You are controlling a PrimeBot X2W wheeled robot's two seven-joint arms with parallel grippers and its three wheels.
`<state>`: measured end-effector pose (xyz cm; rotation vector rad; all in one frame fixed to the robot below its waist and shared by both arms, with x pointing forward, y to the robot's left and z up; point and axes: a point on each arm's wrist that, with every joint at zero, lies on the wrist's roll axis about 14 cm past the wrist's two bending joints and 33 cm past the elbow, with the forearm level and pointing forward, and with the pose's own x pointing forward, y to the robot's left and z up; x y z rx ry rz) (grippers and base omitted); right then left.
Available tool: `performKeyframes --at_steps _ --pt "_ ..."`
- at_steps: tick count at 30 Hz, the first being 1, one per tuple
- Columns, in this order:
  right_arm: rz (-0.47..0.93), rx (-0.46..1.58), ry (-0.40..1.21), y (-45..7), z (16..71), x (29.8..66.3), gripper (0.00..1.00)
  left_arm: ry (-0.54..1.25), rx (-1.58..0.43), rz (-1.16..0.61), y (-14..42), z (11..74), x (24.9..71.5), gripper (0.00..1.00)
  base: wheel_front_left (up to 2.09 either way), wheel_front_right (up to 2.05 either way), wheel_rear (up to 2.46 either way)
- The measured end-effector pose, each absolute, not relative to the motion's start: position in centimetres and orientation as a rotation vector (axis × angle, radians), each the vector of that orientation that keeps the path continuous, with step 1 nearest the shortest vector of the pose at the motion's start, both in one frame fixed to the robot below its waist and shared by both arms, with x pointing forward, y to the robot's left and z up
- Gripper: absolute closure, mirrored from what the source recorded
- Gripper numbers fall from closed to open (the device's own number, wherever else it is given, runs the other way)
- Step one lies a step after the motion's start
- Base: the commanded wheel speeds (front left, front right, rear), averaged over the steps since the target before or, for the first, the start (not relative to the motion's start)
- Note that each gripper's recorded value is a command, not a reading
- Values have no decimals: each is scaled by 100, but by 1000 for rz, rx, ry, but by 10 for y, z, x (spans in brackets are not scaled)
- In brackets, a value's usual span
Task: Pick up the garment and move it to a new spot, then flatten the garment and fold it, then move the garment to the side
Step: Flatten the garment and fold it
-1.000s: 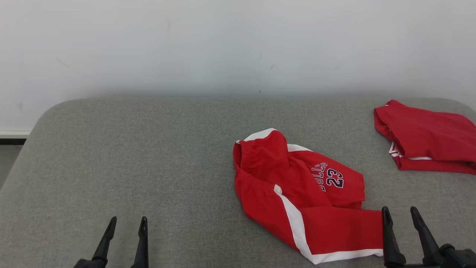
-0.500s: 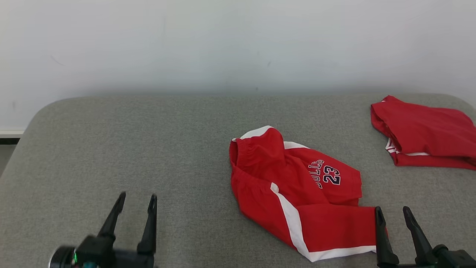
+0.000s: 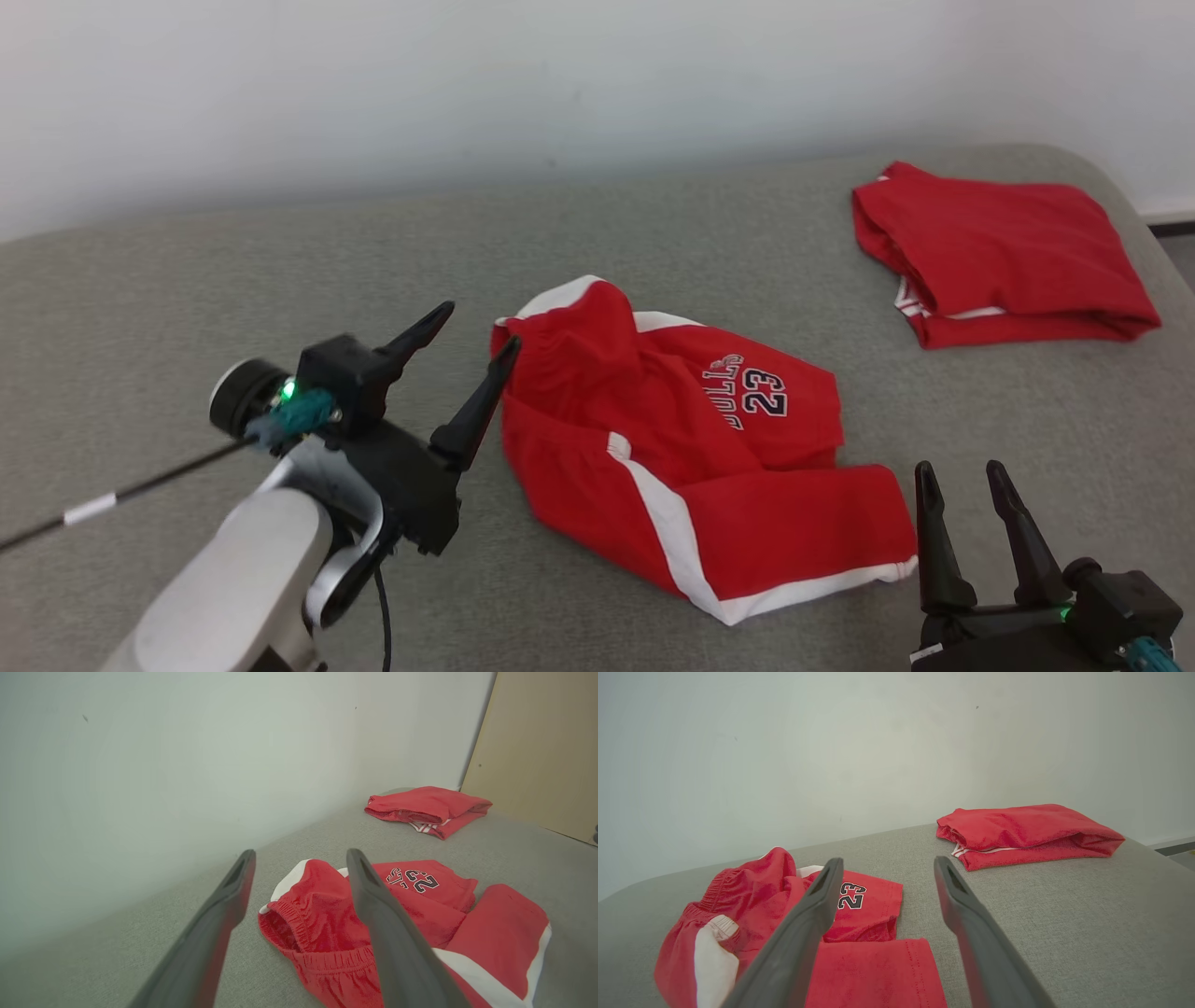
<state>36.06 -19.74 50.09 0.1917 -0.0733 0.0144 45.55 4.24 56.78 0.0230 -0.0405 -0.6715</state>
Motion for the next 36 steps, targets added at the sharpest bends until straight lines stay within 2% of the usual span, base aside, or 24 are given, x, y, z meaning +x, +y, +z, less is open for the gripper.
performKeyframes --at_steps 3,7,18,25,34,35,36 --pt "-26 194 -61 -208 496 360 0 42 53 -798 11 563 464 0 0 0 0" --pt "-49 196 -53 -214 494 360 0 105 89 -872 -7 552 468 0 0 0 0" --pt "-148 195 -13 -241 480 352 0 414 228 -1111 -57 484 459 0 0 0 0" --pt "-196 186 7 -253 475 345 0 604 314 -1164 -64 446 449 0 0 0 0" --pt "-215 184 1 -259 476 341 0 764 437 -1162 -37 428 430 0 0 0 0" --pt "-212 186 0 -258 476 341 0 772 443 -1163 -35 429 427 25 0 0 0" --pt "-206 187 -3 -256 477 342 0 778 451 -1163 -33 429 425 57 0 0 0"
